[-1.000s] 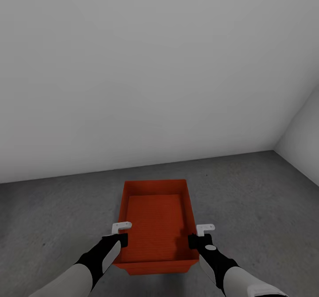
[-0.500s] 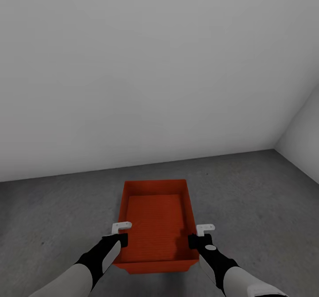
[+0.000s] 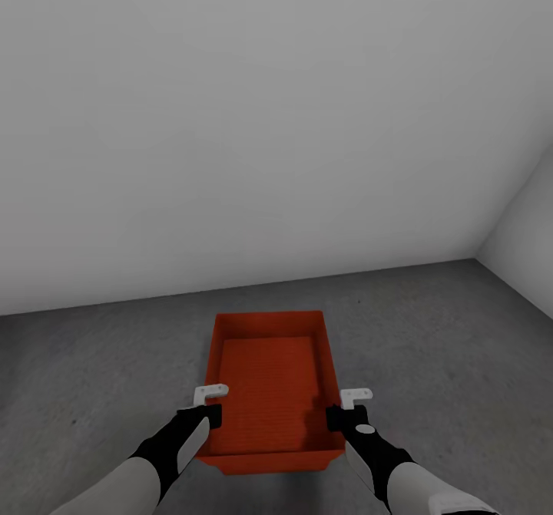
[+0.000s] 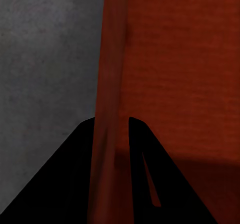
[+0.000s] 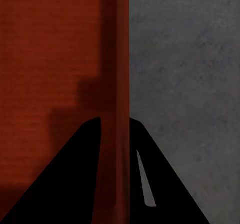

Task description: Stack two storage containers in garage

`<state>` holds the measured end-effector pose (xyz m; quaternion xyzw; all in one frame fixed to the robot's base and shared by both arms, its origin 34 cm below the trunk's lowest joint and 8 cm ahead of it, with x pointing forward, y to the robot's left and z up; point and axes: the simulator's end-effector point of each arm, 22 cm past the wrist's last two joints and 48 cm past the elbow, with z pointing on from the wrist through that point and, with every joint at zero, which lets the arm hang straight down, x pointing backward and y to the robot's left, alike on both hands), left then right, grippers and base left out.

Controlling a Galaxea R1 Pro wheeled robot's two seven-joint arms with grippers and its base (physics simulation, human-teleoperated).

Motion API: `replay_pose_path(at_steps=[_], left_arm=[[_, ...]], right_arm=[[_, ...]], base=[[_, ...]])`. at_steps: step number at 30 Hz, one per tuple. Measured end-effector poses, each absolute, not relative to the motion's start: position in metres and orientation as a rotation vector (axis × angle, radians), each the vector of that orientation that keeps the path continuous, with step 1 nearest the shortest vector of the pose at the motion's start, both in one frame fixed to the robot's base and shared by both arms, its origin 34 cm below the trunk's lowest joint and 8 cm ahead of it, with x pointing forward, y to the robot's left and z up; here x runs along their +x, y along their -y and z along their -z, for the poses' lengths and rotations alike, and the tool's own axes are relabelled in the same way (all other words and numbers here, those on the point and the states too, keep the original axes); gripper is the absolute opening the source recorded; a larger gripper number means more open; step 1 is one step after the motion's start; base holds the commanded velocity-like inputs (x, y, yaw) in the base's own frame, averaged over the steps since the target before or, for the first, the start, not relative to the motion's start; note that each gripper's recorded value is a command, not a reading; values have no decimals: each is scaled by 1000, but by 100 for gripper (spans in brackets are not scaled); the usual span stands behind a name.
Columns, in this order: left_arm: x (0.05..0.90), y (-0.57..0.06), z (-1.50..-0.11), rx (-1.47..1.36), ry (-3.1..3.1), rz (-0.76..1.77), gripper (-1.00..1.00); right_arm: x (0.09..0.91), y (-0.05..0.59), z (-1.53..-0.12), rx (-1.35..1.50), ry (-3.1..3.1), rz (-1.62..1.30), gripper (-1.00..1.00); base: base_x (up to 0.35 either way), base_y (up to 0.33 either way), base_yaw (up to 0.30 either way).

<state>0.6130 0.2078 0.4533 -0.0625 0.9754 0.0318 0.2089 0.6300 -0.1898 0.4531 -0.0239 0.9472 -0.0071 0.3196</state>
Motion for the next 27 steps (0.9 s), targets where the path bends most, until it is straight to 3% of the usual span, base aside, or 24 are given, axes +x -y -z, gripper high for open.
replay_pose_path(at_steps=[27], left_arm=[[614,-208,-454,-175,-2711,-87,-100]], right_arm=[[631,190,-454,-63,-2487,19,-100]], base=[[61,8,0]])
